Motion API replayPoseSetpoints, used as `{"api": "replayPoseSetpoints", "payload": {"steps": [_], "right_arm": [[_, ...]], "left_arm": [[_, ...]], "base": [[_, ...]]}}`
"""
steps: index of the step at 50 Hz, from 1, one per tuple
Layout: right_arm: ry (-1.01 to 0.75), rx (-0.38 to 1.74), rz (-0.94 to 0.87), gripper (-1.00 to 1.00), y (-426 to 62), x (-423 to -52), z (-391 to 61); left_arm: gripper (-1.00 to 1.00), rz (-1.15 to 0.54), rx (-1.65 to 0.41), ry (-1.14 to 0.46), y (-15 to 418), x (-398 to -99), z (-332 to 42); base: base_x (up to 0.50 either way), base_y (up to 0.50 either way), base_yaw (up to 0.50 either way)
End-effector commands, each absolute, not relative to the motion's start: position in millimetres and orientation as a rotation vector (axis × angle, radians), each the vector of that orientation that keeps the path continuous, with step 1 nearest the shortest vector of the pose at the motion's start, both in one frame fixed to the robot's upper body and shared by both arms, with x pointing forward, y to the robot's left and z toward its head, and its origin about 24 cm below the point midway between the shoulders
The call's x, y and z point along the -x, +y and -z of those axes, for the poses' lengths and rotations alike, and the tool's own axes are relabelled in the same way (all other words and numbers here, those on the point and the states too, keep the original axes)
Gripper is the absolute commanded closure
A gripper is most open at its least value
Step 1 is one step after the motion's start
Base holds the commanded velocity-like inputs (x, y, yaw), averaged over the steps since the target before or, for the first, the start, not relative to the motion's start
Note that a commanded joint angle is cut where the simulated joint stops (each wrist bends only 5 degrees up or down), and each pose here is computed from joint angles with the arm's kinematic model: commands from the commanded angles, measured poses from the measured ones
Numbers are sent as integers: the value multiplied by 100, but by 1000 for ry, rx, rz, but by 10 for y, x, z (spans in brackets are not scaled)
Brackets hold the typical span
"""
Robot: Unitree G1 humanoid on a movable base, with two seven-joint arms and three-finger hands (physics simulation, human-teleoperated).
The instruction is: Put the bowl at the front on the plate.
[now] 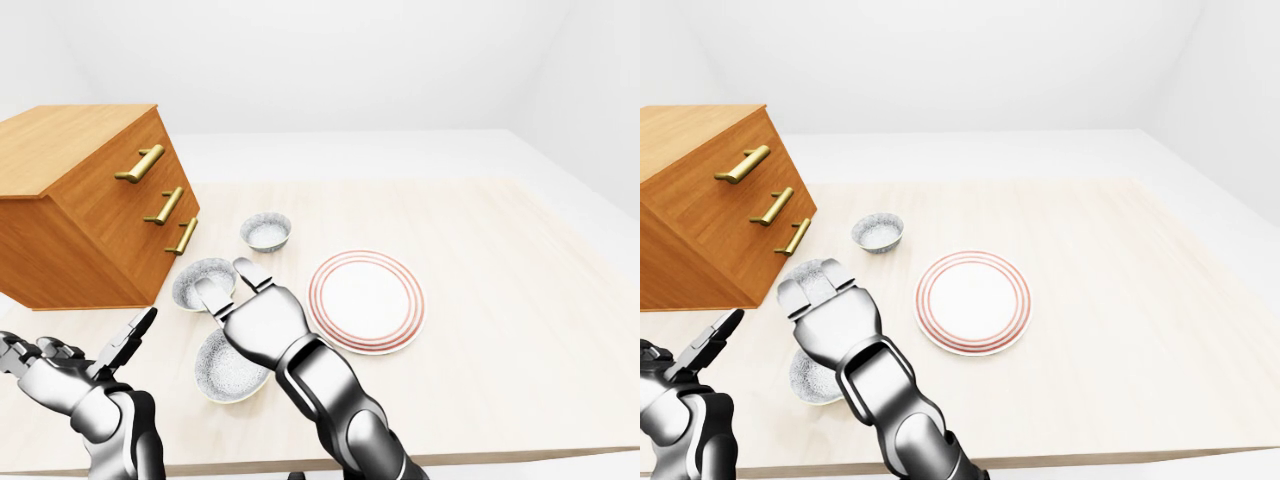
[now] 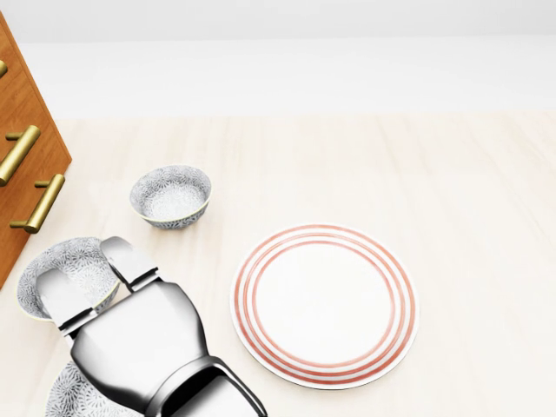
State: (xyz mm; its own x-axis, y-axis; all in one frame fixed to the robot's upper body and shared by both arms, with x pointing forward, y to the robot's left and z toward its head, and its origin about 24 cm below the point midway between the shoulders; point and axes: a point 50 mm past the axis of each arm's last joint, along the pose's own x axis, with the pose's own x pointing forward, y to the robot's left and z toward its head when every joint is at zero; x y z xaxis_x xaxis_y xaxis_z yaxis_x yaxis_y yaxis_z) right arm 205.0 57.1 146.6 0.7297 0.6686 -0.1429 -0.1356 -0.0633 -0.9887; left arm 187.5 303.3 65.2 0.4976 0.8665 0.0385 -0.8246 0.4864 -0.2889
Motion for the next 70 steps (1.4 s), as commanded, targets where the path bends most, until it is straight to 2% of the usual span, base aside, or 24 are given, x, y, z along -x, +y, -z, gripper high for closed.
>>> {"api": "replayPoseSetpoints", "payload": {"steps": [1, 9, 20, 33, 52, 61, 70], "right_arm": [[-454, 1500, -700, -100, 564, -2049, -1454], [-454, 1503, -699, -100, 565, -2047, -1454], [-526, 1445, -722, -100, 673, -1864, -1552], [-513, 1416, -703, -100, 684, -1819, -1588], [-431, 1384, -802, -100, 701, -1730, -1350], [-447, 1365, -838, -100, 727, -1664, -1331], [-380, 1359, -916, -100, 710, -1659, -1125]], "left_arm": [[-100, -1035, 246, -186, 3032, -1878, -648], [-100, -1035, 246, -186, 3032, -1878, -648], [-100, -1035, 246, -186, 3032, -1879, -647], [-100, -1033, 238, -177, 3027, -1899, -630], [-100, -1037, 238, -192, 3032, -1869, -661], [-100, -1040, 238, -207, 3034, -1850, -691], [-100, -1038, 239, -182, 3031, -1880, -638]], "base": [[0, 0, 0], [0, 0, 0], [0, 0, 0], [0, 0, 0], [0, 0, 0], [0, 0, 0], [0, 0, 0]]}}
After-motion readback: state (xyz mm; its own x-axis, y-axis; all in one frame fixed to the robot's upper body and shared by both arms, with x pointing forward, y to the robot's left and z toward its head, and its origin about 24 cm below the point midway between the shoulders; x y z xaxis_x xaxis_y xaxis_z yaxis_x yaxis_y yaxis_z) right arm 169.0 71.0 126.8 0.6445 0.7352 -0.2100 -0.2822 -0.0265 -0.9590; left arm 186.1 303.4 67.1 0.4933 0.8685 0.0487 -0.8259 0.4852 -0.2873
